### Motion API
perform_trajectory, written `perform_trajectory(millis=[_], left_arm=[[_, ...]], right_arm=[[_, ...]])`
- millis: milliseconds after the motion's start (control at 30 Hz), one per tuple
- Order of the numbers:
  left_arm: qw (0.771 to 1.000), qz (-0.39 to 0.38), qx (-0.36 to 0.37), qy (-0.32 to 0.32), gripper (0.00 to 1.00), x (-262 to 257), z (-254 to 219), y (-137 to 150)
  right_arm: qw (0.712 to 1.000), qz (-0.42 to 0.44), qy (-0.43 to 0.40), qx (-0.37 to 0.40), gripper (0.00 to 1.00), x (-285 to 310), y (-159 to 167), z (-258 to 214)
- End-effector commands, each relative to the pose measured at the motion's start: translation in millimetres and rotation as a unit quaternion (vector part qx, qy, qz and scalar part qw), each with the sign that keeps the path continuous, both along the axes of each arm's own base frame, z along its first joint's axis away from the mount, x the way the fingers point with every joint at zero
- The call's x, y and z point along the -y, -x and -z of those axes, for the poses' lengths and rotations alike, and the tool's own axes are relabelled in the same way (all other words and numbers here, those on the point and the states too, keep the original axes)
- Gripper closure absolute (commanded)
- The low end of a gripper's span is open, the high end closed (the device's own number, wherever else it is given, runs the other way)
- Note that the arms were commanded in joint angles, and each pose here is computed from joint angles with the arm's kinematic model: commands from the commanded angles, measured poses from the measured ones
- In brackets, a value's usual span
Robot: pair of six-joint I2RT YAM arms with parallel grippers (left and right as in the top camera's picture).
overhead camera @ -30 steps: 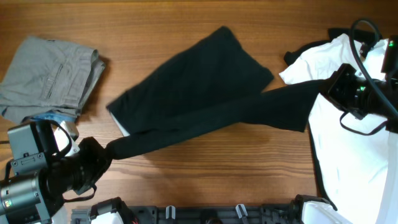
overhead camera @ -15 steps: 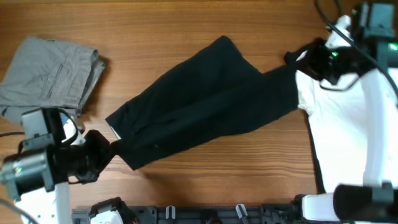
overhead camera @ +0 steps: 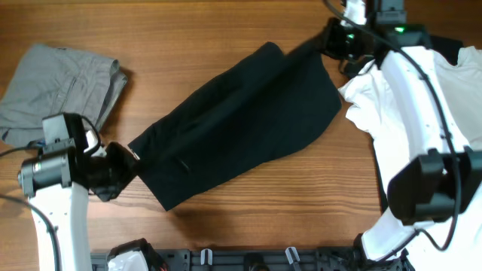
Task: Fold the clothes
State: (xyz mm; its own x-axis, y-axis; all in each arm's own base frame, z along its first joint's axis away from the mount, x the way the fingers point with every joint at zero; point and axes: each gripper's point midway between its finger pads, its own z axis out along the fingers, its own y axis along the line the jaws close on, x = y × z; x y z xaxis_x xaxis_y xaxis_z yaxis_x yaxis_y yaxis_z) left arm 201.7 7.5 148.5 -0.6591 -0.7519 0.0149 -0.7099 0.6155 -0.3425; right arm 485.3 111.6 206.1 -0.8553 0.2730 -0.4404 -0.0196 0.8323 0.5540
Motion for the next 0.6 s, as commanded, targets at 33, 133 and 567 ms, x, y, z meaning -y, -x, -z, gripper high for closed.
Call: perform_trajectory(millis=[33, 133, 567], left_arm=[[0.996, -0.024, -0.053, -0.067, 0.96, -32, 25, -2], [0.995, -0.025, -0.062, -0.07, 0.96, -37, 36, -12], [0.995, -0.019, -0.066, -0.067, 0.26, -47, 68, -47]], right_arm=[[0.998, 0.041, 0.024, 0.03, 0.95, 10, -40, 19], [0.999, 0.042, 0.018, 0.023, 0.95, 1, -48, 36], [0.998, 0.001, 0.047, 0.041, 0.33, -3, -63, 67]])
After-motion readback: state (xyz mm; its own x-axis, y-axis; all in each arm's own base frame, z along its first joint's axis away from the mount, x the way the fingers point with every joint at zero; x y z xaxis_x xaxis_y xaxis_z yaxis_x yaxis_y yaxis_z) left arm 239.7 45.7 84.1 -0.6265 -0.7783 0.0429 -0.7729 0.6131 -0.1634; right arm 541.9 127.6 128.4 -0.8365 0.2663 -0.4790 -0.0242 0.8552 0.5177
